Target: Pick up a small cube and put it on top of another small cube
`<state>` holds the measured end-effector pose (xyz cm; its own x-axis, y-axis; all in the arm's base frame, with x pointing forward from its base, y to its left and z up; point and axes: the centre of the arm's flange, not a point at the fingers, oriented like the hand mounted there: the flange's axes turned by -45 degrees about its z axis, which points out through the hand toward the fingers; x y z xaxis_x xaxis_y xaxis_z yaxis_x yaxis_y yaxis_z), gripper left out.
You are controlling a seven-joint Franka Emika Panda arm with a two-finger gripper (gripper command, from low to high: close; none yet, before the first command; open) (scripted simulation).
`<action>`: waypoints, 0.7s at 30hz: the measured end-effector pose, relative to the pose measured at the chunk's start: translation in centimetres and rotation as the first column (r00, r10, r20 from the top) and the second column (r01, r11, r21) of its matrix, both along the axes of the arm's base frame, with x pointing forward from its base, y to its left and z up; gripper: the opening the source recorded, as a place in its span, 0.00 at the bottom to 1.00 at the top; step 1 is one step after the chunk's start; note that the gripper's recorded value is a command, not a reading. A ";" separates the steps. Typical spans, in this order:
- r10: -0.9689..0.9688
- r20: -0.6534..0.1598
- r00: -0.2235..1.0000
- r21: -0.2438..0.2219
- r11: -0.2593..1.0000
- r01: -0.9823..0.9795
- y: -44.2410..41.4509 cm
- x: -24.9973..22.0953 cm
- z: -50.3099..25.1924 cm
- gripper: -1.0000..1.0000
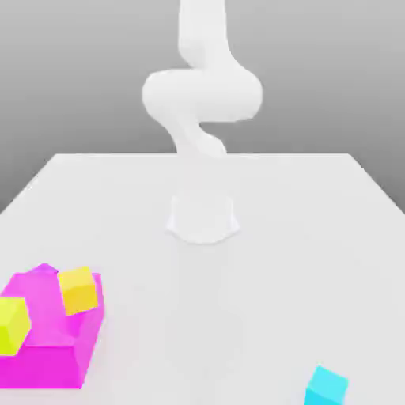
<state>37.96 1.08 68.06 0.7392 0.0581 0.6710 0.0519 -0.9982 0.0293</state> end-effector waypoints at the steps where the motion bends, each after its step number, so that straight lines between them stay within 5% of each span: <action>1: 0.027 -0.027 0.999 -0.017 0.999 -0.028 0.5 1.4 -1.4 0.50; 11: 0.273 -0.287 0.918 -0.119 0.941 -0.317 6.2 10.9 -16.4 0.50; 21: 0.482 -0.525 0.701 -0.107 0.780 -0.616 12.9 13.8 -34.1 0.50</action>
<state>51.73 14.02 33.93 0.7229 0.6690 0.1724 0.6621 -0.7422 0.1040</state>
